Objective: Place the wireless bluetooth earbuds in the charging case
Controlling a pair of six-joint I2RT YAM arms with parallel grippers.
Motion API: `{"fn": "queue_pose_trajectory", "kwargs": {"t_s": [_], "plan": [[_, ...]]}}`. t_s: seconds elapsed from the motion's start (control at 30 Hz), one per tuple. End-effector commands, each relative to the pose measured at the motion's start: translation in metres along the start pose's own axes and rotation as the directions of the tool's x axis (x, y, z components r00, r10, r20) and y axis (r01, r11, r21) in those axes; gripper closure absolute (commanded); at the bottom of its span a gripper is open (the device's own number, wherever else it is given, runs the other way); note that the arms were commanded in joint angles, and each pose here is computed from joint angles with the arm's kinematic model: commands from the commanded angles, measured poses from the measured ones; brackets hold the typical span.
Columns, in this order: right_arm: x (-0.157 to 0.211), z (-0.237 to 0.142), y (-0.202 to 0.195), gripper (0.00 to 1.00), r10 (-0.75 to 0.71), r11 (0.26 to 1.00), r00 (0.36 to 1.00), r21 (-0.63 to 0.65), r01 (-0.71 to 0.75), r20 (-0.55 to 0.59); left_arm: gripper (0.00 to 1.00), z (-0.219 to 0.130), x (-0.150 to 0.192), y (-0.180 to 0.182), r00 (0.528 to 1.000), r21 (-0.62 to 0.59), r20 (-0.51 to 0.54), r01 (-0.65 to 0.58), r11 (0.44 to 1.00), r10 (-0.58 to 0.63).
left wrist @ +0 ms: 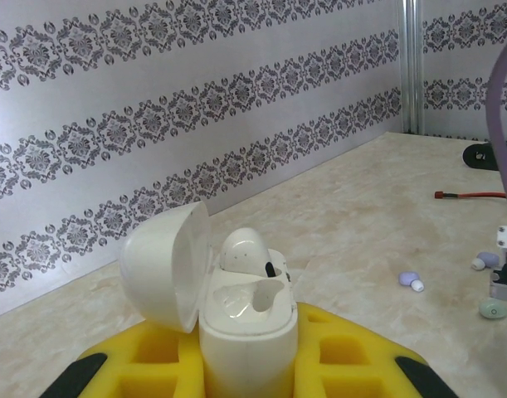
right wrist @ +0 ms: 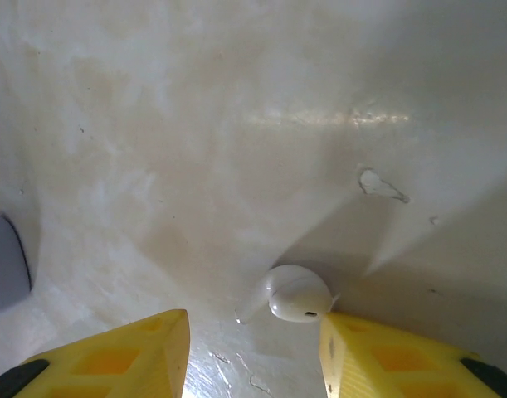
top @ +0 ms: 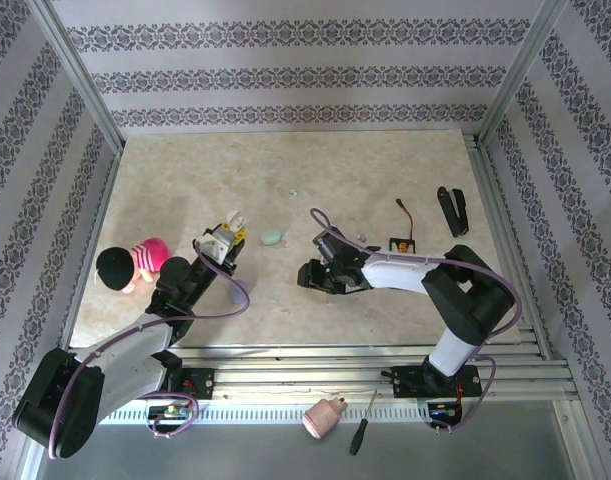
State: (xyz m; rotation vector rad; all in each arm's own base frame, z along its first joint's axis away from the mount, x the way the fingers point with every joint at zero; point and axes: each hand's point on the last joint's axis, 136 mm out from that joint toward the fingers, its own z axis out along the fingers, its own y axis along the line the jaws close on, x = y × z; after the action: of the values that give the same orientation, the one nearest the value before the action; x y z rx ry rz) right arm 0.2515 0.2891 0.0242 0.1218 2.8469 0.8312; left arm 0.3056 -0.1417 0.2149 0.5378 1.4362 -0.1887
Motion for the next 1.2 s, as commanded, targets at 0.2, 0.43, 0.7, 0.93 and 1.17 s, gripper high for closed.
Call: {"fn": "queue_pose_trajectory", "kwargs": {"t_s": [0.2,0.43,0.7,0.93,1.17], "plan": [[-0.034,0.003,0.017,0.55,-0.076,0.997,0.995,-0.009,0.076,0.061,1.0,0.0,-0.003,0.004,1.0,-0.007,0.019,-0.014,1.0,0.015],[-0.032,-0.015,0.001,0.54,-0.151,0.979,0.988,0.142,0.147,0.022,1.0,-0.003,-0.003,0.006,0.999,-0.019,0.024,-0.022,1.0,0.023],[-0.031,-0.036,0.0,0.49,-0.273,0.902,0.955,0.313,0.296,-0.117,1.0,-0.014,0.016,0.031,0.999,-0.139,-0.014,-0.04,0.989,0.038],[-0.025,-0.037,0.005,0.46,-0.248,0.852,0.931,0.397,0.342,-0.269,1.0,-0.022,0.025,0.052,0.999,-0.219,-0.026,-0.033,0.975,0.027],[-0.02,-0.025,0.011,0.52,-0.234,0.811,0.886,0.422,0.405,-0.399,1.0,-0.028,0.033,0.063,0.999,-0.25,-0.038,-0.037,0.967,0.028]]}}
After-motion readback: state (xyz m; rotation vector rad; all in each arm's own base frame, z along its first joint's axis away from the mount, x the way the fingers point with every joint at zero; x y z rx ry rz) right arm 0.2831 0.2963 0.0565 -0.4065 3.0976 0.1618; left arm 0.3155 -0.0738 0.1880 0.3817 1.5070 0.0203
